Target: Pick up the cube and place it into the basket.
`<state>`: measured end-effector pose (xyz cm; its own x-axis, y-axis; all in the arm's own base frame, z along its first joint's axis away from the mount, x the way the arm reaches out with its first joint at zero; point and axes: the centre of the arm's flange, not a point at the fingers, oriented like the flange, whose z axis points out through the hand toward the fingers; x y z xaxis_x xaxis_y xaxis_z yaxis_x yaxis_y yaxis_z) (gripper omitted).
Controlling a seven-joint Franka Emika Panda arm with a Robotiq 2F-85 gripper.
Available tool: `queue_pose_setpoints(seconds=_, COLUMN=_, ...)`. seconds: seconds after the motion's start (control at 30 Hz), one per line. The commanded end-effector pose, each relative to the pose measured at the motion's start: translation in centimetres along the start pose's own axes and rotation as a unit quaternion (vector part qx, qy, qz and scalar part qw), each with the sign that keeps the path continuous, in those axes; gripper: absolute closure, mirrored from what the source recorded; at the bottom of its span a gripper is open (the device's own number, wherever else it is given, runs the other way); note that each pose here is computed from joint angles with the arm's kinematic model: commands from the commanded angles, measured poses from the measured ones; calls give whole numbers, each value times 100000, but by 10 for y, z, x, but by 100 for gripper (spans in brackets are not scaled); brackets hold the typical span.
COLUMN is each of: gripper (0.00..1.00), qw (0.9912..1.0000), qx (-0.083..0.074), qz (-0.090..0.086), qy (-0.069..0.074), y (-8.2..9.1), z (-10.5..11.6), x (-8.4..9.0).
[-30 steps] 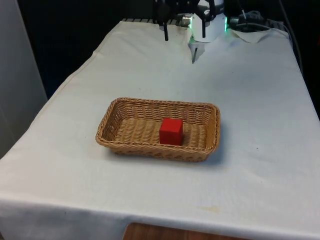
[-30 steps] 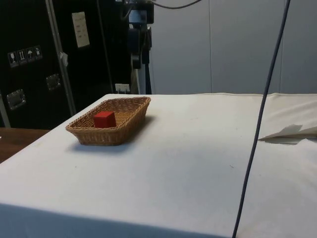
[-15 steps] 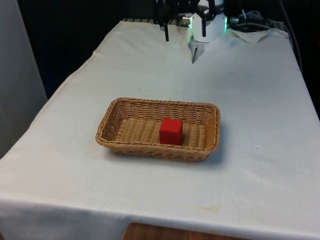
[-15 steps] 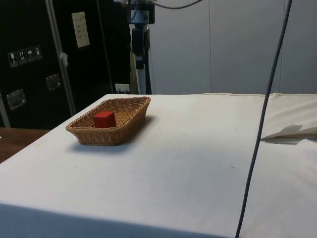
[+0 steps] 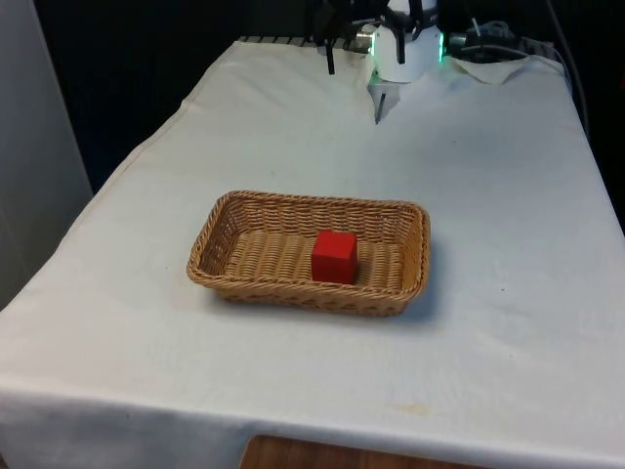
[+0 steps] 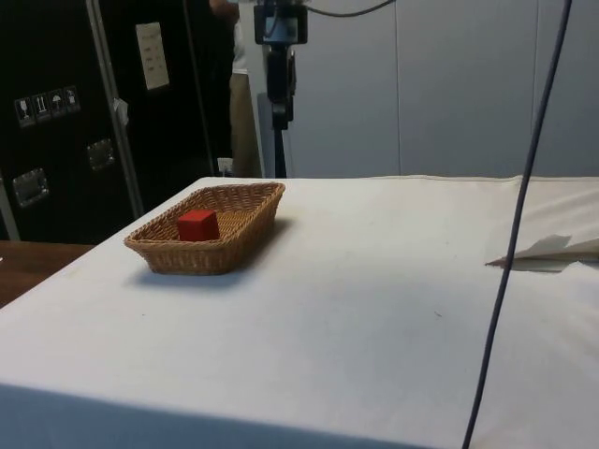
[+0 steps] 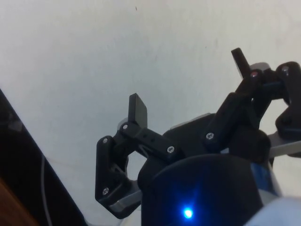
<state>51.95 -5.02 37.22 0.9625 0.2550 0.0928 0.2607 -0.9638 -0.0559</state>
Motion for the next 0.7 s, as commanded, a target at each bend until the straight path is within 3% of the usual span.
queue_pose_setpoints(seconds=0.0, gripper=0, qw=99998, qx=-375, qz=-83, qy=558, y=0, z=-2, x=-5)
queue_pose_setpoints(seconds=0.1, gripper=0, qw=100000, qx=203, qz=30, qy=207, y=-1, z=-1, x=-8)
queue_pose_setpoints(seconds=0.27, gripper=0, qw=99994, qx=125, qz=-19, qy=1082, y=-4, z=-3, x=-24)
queue_pose_setpoints(seconds=0.67, gripper=0, qw=99983, qx=1249, qz=87, qy=1367, y=-11, z=-3, x=-43)
